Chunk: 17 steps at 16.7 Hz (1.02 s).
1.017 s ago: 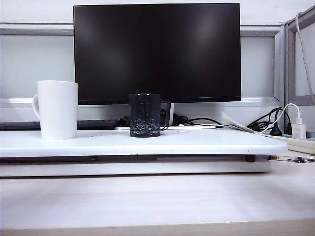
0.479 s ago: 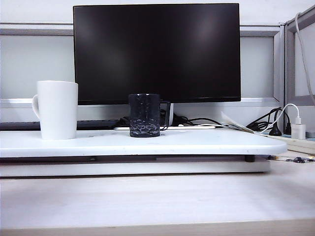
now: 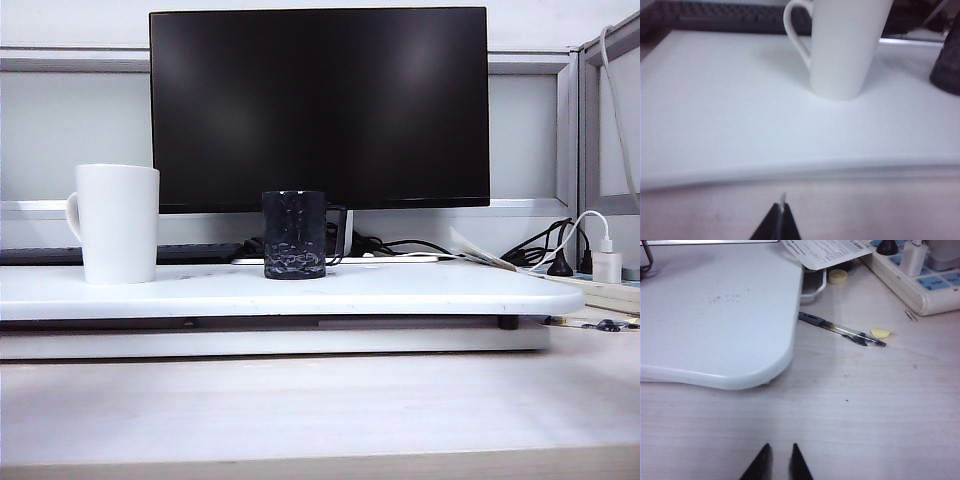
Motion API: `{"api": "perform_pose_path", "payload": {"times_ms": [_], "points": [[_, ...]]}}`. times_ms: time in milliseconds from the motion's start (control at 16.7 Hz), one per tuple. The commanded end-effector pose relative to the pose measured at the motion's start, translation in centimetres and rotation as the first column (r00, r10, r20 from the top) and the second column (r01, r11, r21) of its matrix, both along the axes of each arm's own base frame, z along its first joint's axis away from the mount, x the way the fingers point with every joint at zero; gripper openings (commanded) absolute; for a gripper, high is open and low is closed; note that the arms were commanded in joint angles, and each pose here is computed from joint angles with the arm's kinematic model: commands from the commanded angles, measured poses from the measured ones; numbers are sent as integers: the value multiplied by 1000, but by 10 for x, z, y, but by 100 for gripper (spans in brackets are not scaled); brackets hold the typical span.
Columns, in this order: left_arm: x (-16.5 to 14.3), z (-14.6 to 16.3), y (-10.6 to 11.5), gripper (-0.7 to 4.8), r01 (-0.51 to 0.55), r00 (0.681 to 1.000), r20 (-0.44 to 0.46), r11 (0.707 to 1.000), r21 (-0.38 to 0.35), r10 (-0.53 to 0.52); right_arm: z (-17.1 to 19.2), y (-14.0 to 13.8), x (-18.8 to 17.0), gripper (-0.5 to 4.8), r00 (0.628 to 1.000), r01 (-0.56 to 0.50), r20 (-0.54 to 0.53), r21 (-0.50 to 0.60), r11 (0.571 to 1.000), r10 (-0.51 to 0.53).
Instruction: Carefully pick up the black cup and pour some water from the black cup into the white cup.
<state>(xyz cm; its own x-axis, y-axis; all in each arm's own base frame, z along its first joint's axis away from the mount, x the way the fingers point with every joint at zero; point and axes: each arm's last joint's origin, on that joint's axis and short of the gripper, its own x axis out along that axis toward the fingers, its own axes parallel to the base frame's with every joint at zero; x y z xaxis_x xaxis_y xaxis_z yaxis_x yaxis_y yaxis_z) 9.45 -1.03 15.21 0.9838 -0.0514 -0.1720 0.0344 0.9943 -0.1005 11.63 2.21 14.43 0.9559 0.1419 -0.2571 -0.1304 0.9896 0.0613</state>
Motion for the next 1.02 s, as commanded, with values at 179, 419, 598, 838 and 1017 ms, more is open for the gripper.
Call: {"api": "perform_pose_path", "payload": {"times_ms": [179, 419, 598, 838, 1017], "points": [[1, -1, 10, -5, -107, 994, 0, 994, 5, 107, 16, -4, -15, 53, 982, 4, 190, 40, 999, -11], [1, -3, 15, -5, -165, 986, 3, 986, 5, 165, 31, -8, -20, 54, 934, 22, 355, 73, 997, -46], [1, -3, 15, -5, -163, 987, 2, 987, 5, 163, 31, -8, -20, 53, 934, 22, 354, 73, 997, -47], [1, -3, 15, -5, -164, 987, 2, 987, 5, 164, 30, -8, -20, 53, 937, 22, 346, 71, 997, -46], [1, -3, 15, -5, -165, 986, 2, 986, 5, 165, 28, -8, -20, 54, 944, 24, 327, 67, 997, -44]]}}
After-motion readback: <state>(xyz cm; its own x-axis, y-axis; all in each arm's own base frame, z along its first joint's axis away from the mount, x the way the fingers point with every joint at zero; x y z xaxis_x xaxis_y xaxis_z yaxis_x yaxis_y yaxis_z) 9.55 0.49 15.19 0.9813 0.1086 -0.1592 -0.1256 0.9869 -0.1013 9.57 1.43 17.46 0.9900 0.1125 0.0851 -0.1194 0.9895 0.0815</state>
